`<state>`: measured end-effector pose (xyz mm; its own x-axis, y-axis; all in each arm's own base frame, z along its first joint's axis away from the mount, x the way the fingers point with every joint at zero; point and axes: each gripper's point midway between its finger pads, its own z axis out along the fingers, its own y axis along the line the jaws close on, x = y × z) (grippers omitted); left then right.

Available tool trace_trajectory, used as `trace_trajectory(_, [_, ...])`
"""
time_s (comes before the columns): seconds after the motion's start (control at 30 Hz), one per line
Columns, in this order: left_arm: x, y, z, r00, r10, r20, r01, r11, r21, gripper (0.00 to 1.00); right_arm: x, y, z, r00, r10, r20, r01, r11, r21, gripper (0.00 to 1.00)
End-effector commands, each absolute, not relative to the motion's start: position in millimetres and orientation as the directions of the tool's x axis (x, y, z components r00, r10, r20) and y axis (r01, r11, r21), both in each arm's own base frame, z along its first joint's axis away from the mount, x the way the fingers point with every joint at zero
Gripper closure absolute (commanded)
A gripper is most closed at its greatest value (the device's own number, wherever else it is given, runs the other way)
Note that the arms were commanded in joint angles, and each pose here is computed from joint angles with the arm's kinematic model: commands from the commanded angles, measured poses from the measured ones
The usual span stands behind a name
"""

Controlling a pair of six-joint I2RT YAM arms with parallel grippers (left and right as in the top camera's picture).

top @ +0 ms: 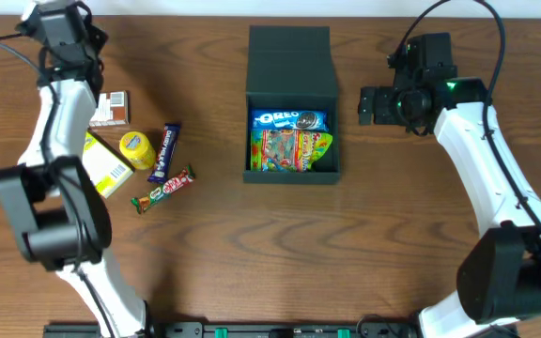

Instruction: Pack container

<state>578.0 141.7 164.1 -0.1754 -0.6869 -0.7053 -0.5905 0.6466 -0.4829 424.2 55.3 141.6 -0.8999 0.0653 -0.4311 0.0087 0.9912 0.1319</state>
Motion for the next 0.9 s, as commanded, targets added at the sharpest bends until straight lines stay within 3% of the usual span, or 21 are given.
trace_trajectory(0.0, [586.4, 141.6, 128.7, -0.394, -0.435, -0.81, -0.493, 0.843, -0.214, 0.94, 424.2, 52.9, 143.4, -0.899, 0.097, -0.428, 0.041, 0.989, 0.139, 0.01])
trace_trajectory(0.07, [591.4, 137.2, 118.5, -0.482, -0.278, -0.831, -0.391, 0.917, -0.08, 0.94, 424.0, 53.0, 143.3, -0.899, 0.098, -0.427, 0.041, 0.989, 0.139, 0.01])
trace_trajectory(0.17, [586.1, 140.3, 109.0, -0.543, -0.203, -0.815, -0.354, 0.935, 0.002, 0.94, 422.5, 52.8, 142.6, -0.902, 0.097, -0.421, 0.043, 0.99, 0.138, 0.01])
trace_trajectory(0.5, [553.1, 148.4, 57.6, -0.693, -0.249, -0.676, -0.373, 0.927, 0.041, 0.94, 421.0, 52.7, 141.9, -0.905, 0.097, -0.415, 0.043, 0.99, 0.137, 0.01])
trace_trajectory(0.87, [535.3, 145.1, 30.8, -0.799, -0.156, -0.58, -0.278, 0.952, 0.127, 0.94, 415.2, 52.2, 139.2, -0.915, 0.096, -0.392, 0.047, 0.99, 0.134, 0.01])
